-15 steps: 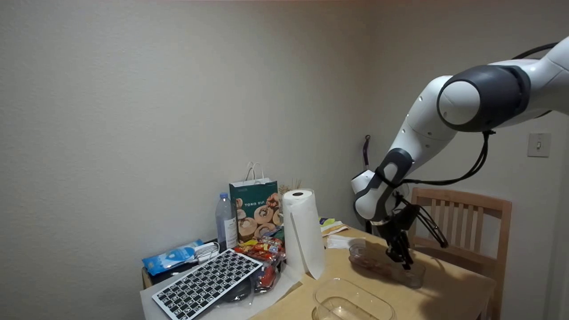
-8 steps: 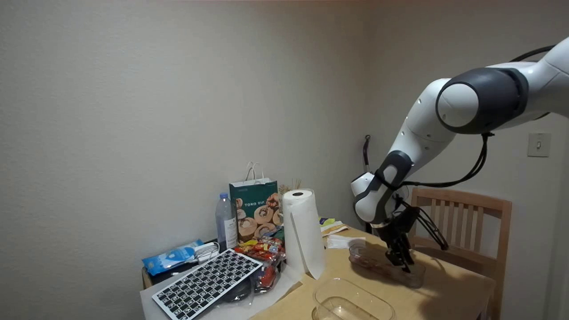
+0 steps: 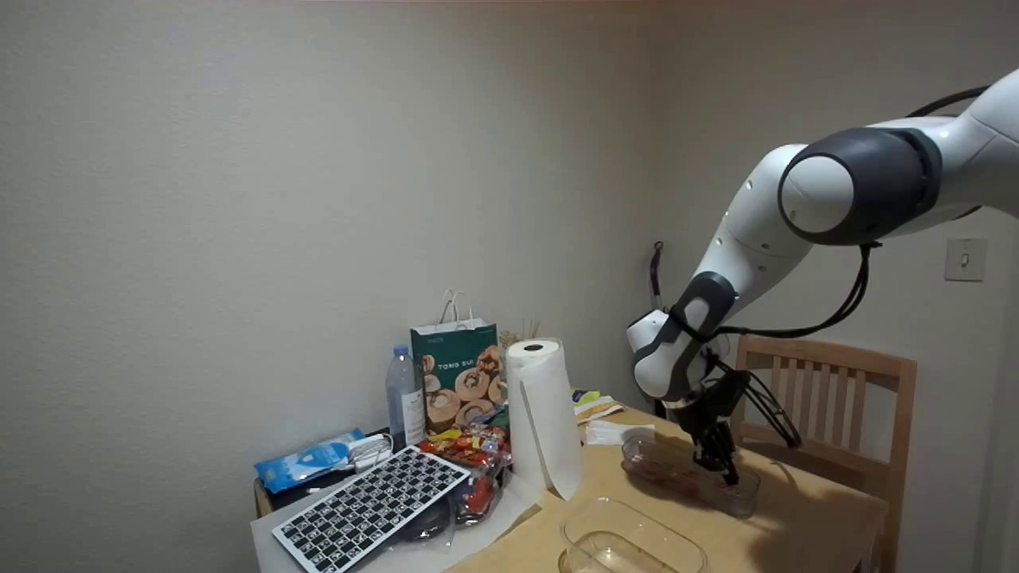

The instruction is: Pour the content from one plastic container to another

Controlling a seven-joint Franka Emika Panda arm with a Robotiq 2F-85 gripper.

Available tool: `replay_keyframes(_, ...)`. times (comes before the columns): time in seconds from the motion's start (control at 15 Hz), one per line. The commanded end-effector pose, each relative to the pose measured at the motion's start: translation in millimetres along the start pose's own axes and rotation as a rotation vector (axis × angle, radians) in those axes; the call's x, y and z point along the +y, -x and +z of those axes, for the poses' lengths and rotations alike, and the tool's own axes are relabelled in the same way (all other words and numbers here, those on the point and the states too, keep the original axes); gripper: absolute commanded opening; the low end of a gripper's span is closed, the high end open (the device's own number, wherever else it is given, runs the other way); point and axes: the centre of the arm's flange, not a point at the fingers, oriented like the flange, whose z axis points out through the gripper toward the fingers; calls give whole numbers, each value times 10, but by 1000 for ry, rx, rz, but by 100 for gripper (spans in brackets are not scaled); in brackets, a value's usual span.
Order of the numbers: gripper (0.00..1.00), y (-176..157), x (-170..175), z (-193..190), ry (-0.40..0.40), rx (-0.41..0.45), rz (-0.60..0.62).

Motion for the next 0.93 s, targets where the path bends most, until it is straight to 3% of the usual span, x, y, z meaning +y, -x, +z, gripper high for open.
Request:
replay_keyframes(0.0, 5, 8, 70, -98, -11, -25, 40)
replay_keyframes(0.2, 6, 166, 80, -574, 39, -60, 135)
replay_keyframes(0.53, 6, 518, -135, -1349, 74, -229, 157)
replay_keyframes(0.8, 6, 755, -283, -1733, 63, -280, 133)
replay_keyframes(0.87, 6, 790, -273, -1784, 97, -251, 159)
